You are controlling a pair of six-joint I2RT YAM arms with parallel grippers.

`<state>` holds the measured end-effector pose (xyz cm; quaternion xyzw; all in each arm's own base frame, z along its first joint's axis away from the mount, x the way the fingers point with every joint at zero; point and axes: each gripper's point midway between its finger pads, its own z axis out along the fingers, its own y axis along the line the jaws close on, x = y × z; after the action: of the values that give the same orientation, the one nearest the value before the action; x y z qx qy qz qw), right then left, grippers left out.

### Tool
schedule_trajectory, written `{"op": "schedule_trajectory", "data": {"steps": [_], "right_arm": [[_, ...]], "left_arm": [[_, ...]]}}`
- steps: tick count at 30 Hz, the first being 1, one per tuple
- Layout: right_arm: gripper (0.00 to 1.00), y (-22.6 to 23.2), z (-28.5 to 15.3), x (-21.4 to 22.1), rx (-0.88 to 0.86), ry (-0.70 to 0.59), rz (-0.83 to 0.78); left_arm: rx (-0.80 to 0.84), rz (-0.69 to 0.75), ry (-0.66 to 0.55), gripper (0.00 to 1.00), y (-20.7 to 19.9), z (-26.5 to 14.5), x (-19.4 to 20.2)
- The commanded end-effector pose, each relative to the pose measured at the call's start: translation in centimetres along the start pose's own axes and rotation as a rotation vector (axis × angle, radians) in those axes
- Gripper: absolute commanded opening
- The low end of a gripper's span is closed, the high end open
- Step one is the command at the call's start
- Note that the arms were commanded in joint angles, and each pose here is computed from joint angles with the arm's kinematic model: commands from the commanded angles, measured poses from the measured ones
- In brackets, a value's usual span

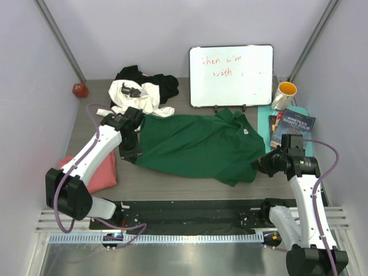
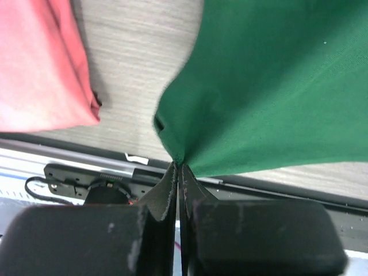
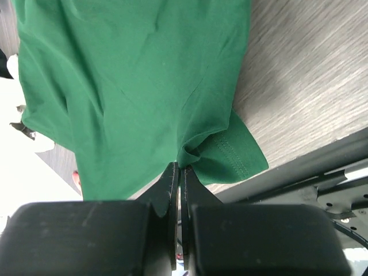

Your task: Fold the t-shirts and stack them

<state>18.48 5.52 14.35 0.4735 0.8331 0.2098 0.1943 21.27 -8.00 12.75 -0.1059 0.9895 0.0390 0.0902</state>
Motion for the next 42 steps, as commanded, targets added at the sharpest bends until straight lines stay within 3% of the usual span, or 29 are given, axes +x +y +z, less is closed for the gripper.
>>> {"op": "schedule_trajectory", "data": {"steps": [1,8,12,23,32,42], "right_arm": [[0.01,0.3,-1.1,1.0,-0.026,0.039,0.001],[0.01,-1.2,-1.6,2.4,-0.006,0.071,0.026],[0.01,-1.3,-2.6,2.5,-0.017,0.040,0.101],[0.01,-2.2,-3.7,0.5,-0.005,-0.123,0.182],[0.01,-2.3,-1.5,0.2,0.015,-0.106,0.179],[0.01,-3.4,0.8,1.6,0.016,-0.024,0.129]], "left_arm": [[-0.014,-0.009,0.014,0.00,1.5,-1.6,2.0],[-0.094,0.030,0.068,0.00,3.5,-0.3,4.2],[-0.099,0.073,0.145,0.00,3.2,1.2,6.0],[-0.132,0.095,0.210,0.00,1.3,4.6,7.3],[-0.110,-0.006,0.254,0.00,-1.3,6.6,7.1],[-0.250,-0.013,0.150,0.00,0.5,6.4,4.7]]}}
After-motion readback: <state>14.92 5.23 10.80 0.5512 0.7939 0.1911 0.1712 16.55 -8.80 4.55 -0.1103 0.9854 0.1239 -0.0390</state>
